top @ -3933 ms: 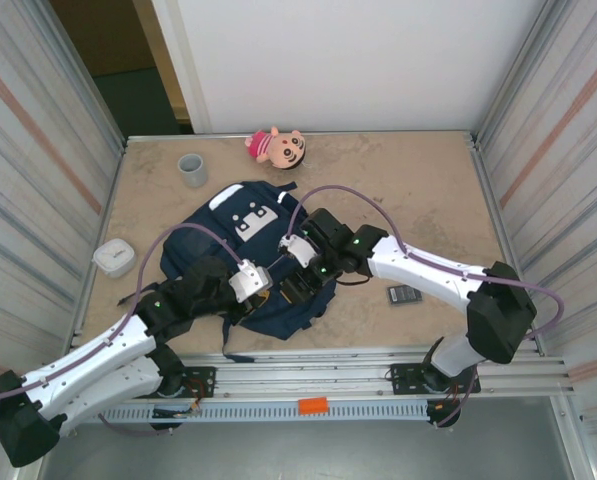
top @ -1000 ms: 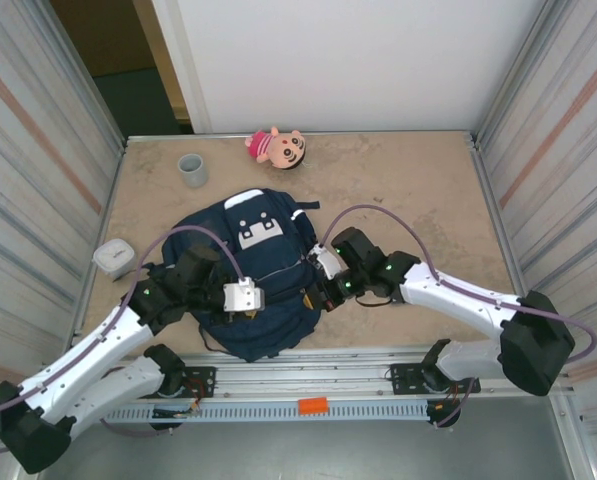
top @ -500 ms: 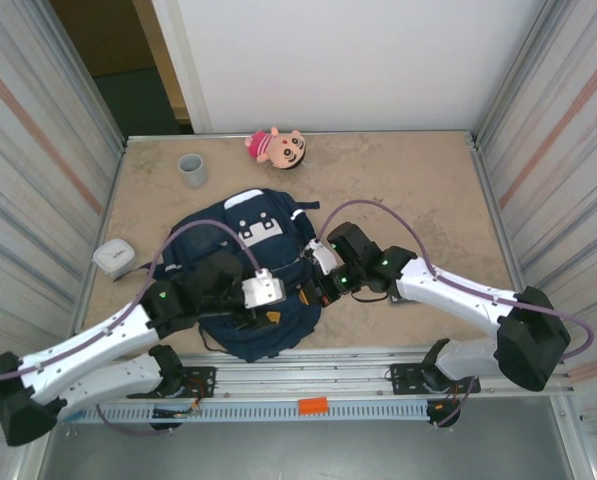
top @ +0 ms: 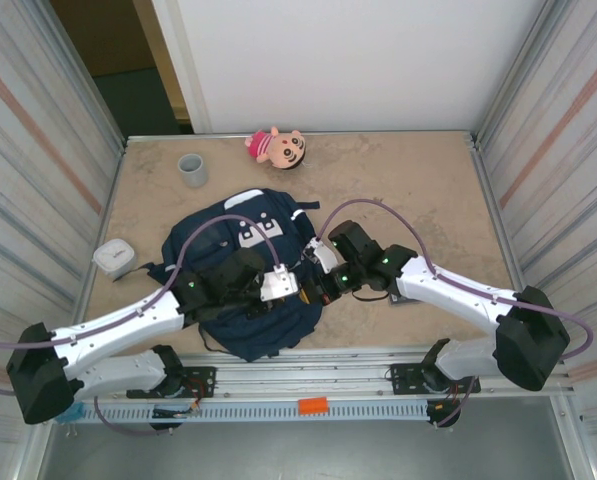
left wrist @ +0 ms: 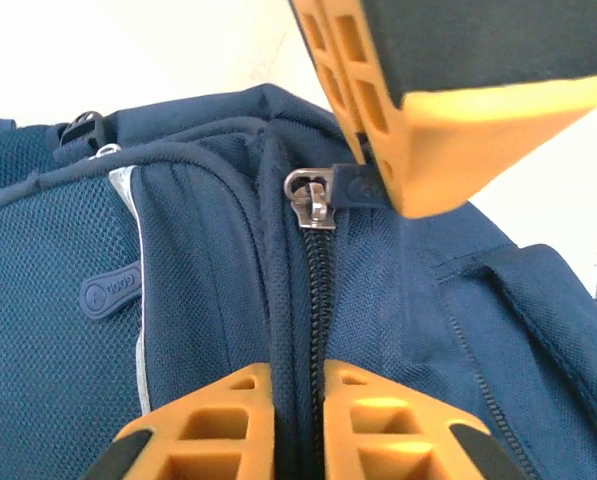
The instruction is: Pack the student bag
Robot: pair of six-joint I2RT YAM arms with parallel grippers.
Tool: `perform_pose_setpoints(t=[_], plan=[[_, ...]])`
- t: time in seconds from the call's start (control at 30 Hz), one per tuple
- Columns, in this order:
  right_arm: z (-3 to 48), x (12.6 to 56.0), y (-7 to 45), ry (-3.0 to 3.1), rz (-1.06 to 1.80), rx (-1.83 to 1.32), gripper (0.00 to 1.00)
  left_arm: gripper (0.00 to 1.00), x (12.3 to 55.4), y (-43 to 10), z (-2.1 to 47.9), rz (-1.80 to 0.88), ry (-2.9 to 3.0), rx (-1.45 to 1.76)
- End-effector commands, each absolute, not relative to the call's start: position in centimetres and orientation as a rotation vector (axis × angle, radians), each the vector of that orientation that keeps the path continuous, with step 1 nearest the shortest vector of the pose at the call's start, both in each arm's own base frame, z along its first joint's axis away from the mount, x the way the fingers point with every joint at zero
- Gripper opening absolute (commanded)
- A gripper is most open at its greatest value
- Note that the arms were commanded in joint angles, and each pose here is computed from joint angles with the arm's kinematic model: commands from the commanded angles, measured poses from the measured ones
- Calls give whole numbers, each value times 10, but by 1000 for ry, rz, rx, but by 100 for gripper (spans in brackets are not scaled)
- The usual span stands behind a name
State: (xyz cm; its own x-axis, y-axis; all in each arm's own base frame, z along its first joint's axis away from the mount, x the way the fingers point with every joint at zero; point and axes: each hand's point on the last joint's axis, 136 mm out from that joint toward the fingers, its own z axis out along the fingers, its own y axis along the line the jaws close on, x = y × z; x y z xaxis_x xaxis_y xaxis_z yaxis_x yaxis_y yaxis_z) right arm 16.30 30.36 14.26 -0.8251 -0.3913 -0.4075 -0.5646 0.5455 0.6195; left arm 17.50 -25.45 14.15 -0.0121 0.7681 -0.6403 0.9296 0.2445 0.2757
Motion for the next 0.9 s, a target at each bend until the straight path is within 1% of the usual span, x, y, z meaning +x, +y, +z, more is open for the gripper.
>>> perform_pose_setpoints(t=[0.0,0.27,0.4,0.47,0.57,0.63,0.73,0.8,0.87], plan=[[160,175,308,2481,1174,-815,0,9,157,-250,141,-395,1724,1671],[145,187,302,2533,1119,-744,0,9,133,-225,147,-454,1656,1770],[145,191,303,2533,1111,-743,0,11,132,-203,146,-400,1698,1764],[145,192,303,2530,1105,-753,0,15,136,-189,142,-319,1735,1763],[146,198,302,2538,1082,-764,0,22,136,-173,139,-223,1767,1798],[149,197,306,2531,1087,-797,0,34,134,-171,143,-234,1780,1795],[156,189,317,2500,1114,-860,0,56,131,-186,161,-363,1802,1703],[158,184,321,2490,1121,-884,0,61,142,-200,178,-409,1824,1566],[162,183,322,2474,1127,-890,0,63,163,-211,194,-397,1848,1377]])
